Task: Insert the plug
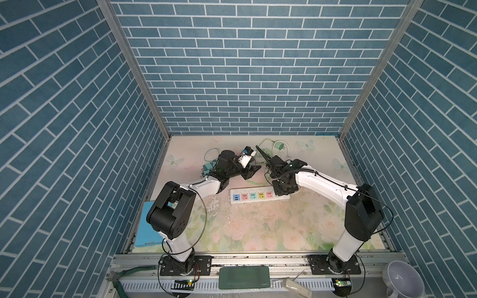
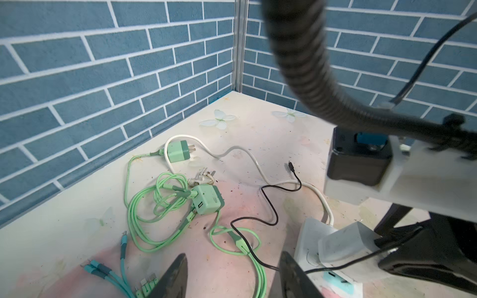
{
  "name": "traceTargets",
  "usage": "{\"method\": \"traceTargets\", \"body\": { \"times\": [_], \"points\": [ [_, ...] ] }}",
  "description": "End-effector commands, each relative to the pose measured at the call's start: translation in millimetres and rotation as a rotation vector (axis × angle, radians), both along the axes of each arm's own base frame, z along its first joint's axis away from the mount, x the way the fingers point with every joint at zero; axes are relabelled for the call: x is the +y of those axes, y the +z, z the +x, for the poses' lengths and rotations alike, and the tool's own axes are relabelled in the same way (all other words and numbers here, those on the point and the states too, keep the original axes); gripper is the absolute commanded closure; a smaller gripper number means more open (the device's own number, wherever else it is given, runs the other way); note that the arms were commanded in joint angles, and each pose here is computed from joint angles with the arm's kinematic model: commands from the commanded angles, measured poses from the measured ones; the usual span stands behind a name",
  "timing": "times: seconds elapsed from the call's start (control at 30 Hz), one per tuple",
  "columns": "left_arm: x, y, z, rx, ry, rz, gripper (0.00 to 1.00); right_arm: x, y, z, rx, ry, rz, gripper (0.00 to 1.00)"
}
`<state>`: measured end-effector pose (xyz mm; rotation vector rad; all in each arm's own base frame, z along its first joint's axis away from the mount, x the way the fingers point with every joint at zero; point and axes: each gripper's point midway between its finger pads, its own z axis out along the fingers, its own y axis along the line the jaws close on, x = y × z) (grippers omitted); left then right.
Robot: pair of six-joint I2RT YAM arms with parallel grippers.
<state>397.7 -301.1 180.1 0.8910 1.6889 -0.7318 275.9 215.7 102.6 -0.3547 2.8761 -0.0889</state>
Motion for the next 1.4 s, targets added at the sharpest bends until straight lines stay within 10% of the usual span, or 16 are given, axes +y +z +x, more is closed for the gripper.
{"method": "traceTargets", "body": {
  "times": [0.0, 0.67, 1.37],
  "points": [
    [4, 7, 1, -0.012, 0.017, -0.015, 0.42, -13, -24, -14, 0.081, -0.041, -0.070, 0.95],
    [11, 5, -10, 0.001, 0.038, -0.053, 0.42, -9, 33, -7, 0.175, 0.143, -0.045, 0.95],
    [2, -8, -7, 0.061, 0.004, -0.058, 0.41, -3, 10, -1, 0.176, 0.132, -0.010, 0.68]
  ]
}}
